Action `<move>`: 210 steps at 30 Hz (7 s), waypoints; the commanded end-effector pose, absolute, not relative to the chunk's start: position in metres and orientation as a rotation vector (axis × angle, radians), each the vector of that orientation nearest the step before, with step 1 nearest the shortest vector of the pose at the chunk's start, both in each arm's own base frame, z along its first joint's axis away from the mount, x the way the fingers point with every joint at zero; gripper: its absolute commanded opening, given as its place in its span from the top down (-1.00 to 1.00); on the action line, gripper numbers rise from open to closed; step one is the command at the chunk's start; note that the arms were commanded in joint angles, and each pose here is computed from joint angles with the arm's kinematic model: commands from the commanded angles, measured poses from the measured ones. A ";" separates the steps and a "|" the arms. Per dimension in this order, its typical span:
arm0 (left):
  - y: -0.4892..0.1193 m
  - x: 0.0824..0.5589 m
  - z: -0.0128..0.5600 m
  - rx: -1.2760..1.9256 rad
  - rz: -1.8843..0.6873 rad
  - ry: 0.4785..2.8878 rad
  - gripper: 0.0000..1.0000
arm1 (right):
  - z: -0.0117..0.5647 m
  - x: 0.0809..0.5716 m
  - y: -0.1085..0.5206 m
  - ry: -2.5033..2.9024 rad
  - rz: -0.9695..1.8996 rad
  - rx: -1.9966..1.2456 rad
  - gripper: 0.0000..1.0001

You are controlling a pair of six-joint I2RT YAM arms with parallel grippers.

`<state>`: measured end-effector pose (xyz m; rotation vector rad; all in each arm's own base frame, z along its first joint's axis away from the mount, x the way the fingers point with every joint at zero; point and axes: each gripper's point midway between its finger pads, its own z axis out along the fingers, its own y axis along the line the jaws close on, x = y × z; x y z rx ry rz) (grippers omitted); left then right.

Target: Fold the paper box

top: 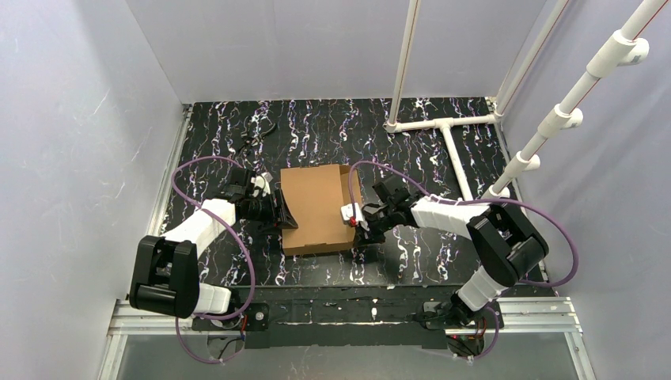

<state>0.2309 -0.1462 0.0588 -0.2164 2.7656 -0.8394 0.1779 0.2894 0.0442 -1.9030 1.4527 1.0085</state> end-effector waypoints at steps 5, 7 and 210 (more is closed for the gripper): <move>-0.146 0.228 0.054 -0.217 -0.834 2.793 -0.15 | 0.055 0.178 0.307 1.462 0.868 -2.021 0.97; -0.146 0.228 0.054 -0.215 -0.836 2.793 -0.15 | 0.059 0.182 0.311 1.493 0.849 -2.037 0.97; -0.227 0.222 0.084 -0.666 -0.860 2.545 0.03 | 0.065 0.270 0.224 2.328 0.440 -0.661 0.97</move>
